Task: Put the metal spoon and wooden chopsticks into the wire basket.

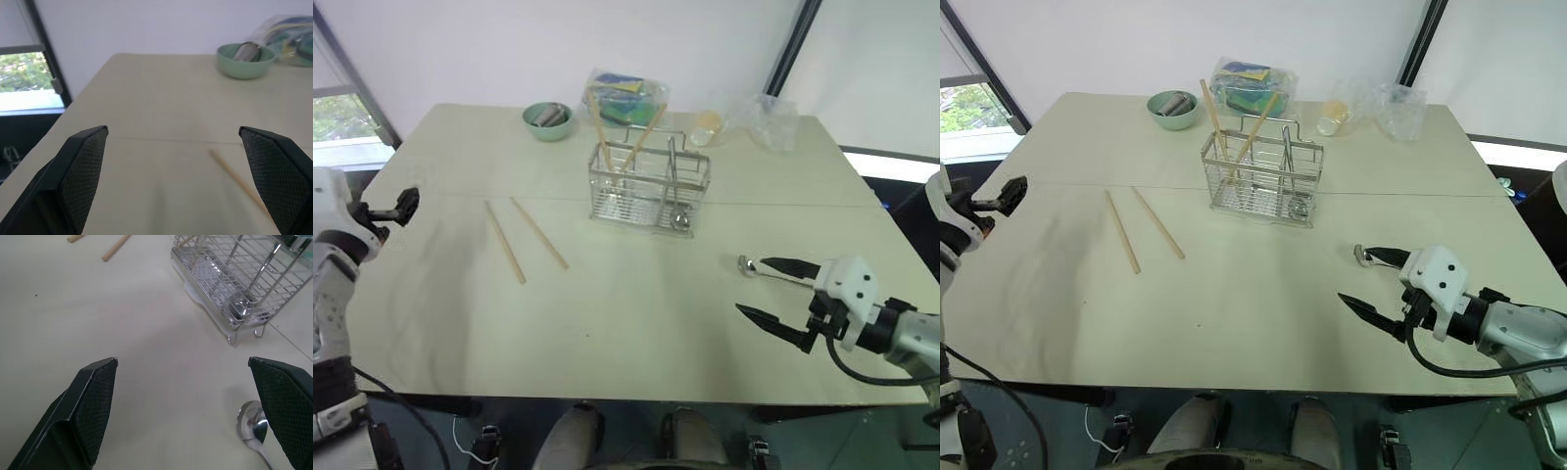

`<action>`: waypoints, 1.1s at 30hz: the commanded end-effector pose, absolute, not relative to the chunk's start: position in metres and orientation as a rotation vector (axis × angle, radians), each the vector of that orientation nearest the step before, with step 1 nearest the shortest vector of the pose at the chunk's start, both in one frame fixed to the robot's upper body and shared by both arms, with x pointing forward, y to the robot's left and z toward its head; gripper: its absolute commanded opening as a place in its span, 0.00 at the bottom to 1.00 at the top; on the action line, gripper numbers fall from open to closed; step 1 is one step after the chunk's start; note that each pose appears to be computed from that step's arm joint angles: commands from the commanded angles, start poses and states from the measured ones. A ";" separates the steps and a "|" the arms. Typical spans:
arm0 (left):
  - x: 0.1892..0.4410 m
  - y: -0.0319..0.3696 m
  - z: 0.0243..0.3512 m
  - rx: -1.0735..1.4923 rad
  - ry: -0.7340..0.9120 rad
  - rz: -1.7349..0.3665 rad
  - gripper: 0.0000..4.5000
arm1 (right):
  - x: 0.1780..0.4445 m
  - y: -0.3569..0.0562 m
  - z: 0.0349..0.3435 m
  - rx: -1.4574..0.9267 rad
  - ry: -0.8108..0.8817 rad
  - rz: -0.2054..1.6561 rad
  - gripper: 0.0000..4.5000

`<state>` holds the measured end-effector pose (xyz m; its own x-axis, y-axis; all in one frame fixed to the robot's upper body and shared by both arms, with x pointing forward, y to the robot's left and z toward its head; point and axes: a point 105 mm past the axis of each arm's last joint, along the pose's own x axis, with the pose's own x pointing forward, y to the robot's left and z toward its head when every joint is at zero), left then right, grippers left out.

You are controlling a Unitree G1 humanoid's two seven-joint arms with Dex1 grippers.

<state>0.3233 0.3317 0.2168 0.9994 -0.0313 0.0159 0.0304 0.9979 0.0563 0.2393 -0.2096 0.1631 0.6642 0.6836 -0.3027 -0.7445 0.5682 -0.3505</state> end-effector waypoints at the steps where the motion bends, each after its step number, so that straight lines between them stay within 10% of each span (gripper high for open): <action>1: 0.316 0.266 0.256 0.137 -0.081 -0.382 1.00 | 0.258 -0.220 0.177 -0.543 0.109 0.867 0.98; 9: 0.255 0.168 0.230 0.374 0.171 -1.123 1.00 | 0.310 -0.255 0.162 -0.698 0.263 0.950 0.98; 33: 0.249 0.143 0.249 0.446 0.096 -1.236 1.00 | 0.354 -0.281 0.118 -0.681 0.678 0.988 0.93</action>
